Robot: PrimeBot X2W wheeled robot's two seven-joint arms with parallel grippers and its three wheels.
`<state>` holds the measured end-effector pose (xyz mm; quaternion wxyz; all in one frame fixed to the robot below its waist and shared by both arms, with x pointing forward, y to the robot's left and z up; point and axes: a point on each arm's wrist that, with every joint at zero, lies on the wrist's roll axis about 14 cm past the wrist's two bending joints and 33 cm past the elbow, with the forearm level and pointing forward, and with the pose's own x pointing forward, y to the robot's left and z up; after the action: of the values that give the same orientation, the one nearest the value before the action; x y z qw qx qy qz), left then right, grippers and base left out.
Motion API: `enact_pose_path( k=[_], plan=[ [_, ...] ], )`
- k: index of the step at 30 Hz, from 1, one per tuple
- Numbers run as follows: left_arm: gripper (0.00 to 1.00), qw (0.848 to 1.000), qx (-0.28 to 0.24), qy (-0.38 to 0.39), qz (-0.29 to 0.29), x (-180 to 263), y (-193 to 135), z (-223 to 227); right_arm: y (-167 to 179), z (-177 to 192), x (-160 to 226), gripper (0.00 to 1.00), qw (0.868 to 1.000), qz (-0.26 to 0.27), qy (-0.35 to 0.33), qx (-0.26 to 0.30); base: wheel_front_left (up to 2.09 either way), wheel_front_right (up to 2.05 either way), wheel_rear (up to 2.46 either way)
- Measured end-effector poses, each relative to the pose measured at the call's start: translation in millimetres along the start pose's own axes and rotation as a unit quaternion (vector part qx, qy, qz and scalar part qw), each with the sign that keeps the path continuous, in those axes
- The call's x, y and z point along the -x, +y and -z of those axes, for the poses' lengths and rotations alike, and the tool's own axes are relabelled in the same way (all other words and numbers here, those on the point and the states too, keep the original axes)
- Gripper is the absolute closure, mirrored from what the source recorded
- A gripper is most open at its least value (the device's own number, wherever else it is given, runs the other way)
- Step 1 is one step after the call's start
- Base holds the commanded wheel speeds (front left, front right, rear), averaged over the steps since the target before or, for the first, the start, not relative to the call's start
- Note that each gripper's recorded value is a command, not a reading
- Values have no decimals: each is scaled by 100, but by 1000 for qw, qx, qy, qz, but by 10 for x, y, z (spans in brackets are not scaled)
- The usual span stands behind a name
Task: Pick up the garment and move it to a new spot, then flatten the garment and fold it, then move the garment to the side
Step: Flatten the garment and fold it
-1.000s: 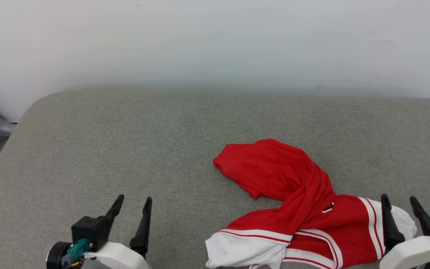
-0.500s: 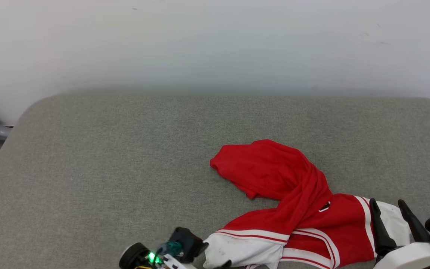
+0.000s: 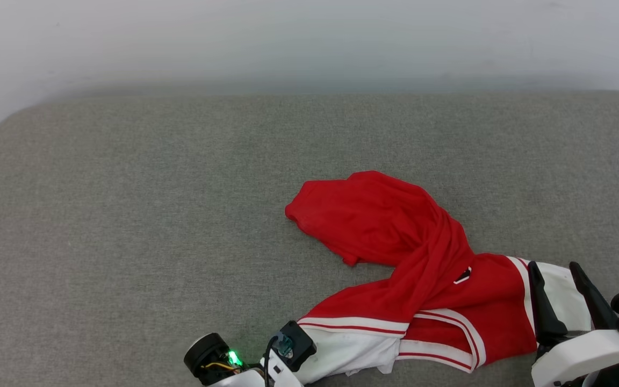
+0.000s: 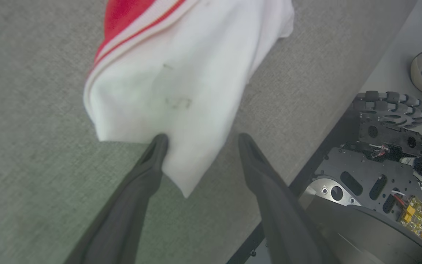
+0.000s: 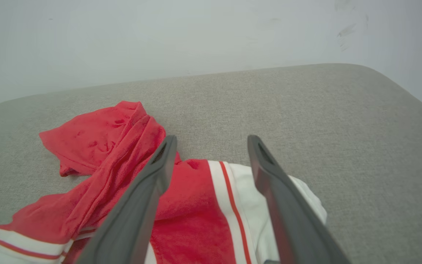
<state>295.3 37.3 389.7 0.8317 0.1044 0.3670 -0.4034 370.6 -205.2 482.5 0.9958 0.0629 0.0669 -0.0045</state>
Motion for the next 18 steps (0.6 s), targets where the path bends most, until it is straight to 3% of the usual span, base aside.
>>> enact_pose_path(
  k=[3, 4, 5, 6, 7, 8, 12, 18],
  plan=[
    [0, 999, -5, 44, 18, -82, -17, 162, -50, 57, -21, 0, 1000, 8, 8, -3, 0, 0, 0],
    [7, 998, -7, 56, 25, -102, -29, 197, -66, 61, -29, 0, 1000, 10, 7, -3, 0, 0, 0],
    [35, 997, -10, 64, 31, -118, -41, 209, -79, 68, -37, 0, 1000, 12, 8, -3, 0, 0, 0],
    [53, 997, -12, 71, 36, -131, -50, 220, -94, 78, -37, 0, 1000, 15, 9, -3, 0, 0, 0],
    [82, 996, -16, 76, 41, -141, -66, 230, -108, 91, -36, 0, 1000, 17, 11, -3, 0, 0, 0],
    [100, 996, -18, 79, 45, -148, -71, 232, -121, 96, -38, 0, 1000, 19, 12, -3, 0, 0, 0],
    [100, 996, -16, 62, 58, -162, -93, 198, -168, 61, -72, 0, 1000, 25, 6, -4, 0, 0, 0],
    [100, 997, 59, -38, 32, -61, 9, -149, -313, 125, -49, 0, 998, 47, 21, -29, 0, 0, 0]
  ],
)
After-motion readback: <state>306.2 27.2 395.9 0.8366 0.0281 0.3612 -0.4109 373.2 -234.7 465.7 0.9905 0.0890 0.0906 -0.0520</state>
